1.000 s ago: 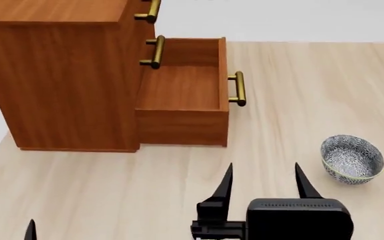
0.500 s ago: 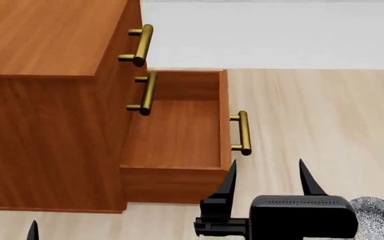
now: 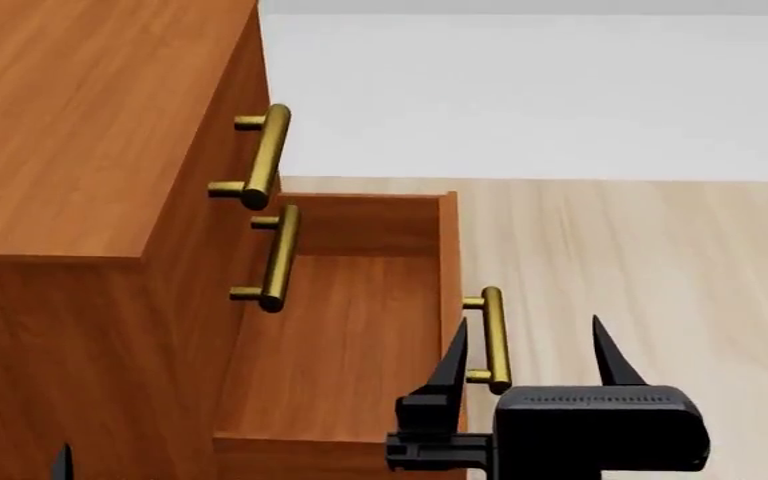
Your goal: Put the bowl in the bottom drawer of the cabinet.
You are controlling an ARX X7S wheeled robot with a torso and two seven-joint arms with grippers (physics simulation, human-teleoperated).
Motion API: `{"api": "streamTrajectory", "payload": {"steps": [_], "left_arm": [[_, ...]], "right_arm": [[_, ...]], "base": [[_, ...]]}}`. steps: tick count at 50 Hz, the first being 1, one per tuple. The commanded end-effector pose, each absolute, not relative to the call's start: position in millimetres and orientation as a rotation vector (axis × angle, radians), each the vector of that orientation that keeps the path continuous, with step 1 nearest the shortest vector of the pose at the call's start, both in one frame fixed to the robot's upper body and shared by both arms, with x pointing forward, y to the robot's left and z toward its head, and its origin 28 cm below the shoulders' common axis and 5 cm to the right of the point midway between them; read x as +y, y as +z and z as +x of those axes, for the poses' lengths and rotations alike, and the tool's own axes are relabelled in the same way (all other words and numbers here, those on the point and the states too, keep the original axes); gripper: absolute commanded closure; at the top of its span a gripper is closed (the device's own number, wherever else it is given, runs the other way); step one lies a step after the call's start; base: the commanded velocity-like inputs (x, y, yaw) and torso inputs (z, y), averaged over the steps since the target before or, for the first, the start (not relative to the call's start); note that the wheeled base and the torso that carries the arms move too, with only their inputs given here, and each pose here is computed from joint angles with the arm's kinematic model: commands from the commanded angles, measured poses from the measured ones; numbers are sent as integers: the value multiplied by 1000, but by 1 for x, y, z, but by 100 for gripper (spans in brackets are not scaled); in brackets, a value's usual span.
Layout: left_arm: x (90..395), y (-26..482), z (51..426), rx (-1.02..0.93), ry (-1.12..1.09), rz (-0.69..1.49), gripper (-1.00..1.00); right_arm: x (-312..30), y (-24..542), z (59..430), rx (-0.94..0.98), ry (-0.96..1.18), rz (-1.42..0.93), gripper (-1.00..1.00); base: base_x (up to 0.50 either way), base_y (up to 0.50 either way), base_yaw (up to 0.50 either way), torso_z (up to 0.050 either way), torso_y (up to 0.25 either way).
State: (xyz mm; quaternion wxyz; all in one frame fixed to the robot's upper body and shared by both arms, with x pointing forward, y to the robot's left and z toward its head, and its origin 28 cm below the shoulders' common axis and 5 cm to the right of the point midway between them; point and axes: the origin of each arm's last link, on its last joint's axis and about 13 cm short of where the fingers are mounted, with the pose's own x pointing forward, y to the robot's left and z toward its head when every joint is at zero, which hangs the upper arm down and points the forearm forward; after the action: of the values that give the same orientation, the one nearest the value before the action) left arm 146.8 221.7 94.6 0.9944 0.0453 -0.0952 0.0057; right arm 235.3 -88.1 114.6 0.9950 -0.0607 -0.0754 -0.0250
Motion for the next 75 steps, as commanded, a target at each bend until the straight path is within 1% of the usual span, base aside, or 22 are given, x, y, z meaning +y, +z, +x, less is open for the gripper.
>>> {"api": "streamTrajectory", "payload": {"steps": [1,9,13,20,23,24,38,39,57,75], "left_arm": [[222,93,146,-185,12,92,-100],[224,93,137,-158,-5,81,-100],[226,97,131,-177,11,96,-100],[227,96,131,-184,33,95,-100],[227,95,131,-146,-9,53,-100],[227,95,132,-171,22,88,-100],[228,94,133,-168,17,82,-100],[228,95,132,-192,24,75,-100],[229,93,138,-179,28,69,-100],[231,92,143,-182,46,76,-100]], "right_arm": [[-88,114,235,-148,-48,-121,-100],[-88,114,236,-147,-48,-118,-100],[-88,113,237,-144,-49,-118,-100],[-87,113,238,-144,-43,-121,-100],[-87,112,238,-141,-43,-119,-100],[-87,112,239,-141,-44,-119,-100],[-85,109,240,-132,-36,-136,-100],[-84,110,239,-131,-25,-127,-100],[-91,119,223,-114,4,-161,-100],[-121,143,199,-27,10,-169,-100]], "base": [[500,0,0,0,0],[500,0,0,0,0],[500,0,0,0,0],[500,0,0,0,0],[500,0,0,0,0],[500,0,0,0,0],[482,0,0,0,0],[168,0,0,0,0],[0,0,0,0,0],[0,0,0,0,0]]}}
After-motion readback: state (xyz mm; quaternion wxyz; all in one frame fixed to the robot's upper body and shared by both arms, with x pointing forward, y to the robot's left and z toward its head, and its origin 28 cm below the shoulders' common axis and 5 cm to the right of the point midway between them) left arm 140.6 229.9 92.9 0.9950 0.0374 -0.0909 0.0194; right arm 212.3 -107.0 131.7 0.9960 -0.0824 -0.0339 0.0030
